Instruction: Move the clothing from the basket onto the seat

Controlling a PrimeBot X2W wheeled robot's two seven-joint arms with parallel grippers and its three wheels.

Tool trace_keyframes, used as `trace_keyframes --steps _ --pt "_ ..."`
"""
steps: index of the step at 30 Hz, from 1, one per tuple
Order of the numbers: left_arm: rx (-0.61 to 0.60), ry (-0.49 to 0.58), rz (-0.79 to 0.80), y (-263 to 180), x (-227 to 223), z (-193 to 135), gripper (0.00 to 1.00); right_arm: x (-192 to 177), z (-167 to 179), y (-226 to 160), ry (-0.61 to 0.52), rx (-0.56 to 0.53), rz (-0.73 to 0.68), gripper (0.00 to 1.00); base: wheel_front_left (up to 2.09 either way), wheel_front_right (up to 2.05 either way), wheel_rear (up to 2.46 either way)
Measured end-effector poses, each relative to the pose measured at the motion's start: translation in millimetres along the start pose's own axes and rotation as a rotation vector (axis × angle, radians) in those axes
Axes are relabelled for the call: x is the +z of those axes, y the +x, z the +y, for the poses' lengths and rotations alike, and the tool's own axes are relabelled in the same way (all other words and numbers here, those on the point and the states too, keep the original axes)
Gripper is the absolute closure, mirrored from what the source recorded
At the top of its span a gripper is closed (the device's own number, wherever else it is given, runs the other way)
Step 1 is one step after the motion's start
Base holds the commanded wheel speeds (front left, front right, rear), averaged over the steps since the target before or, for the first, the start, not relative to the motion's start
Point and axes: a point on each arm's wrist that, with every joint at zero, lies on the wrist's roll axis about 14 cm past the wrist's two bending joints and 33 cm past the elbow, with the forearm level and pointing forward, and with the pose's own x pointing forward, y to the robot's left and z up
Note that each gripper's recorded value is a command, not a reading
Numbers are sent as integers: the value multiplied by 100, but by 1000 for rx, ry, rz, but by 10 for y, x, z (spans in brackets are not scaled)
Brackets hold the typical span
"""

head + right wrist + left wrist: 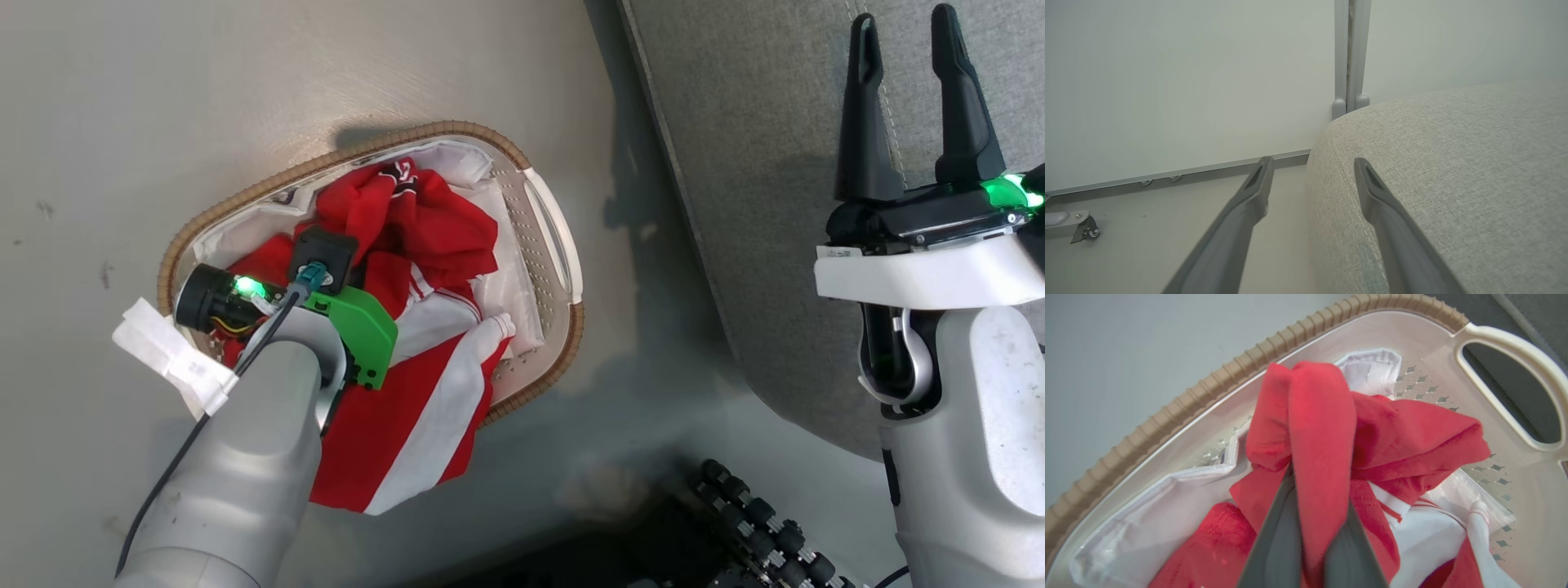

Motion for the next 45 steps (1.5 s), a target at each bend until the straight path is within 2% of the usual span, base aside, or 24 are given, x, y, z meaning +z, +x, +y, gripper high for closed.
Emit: trace_keyframes --steps 13,28,33,38,45 --pt "24 6 -163 -565 469 -166 100 230 231 -219 -1 47 -6 0 0 0 0" --pt "89 292 -435 -1538 1609 -173 100 637 493 -809 11 98 -32 0 0 0 0" --pt "97 371 -569 -1968 2288 -306 100 863 586 -998 20 122 -79 0 0 0 0" --pt "166 508 -690 -2590 3026 -309 100 1094 699 -1145 27 154 -137 0 0 0 0" --pt "238 607 -808 -3248 3678 -480 100 1324 947 -1277 29 229 -198 0 0 0 0"
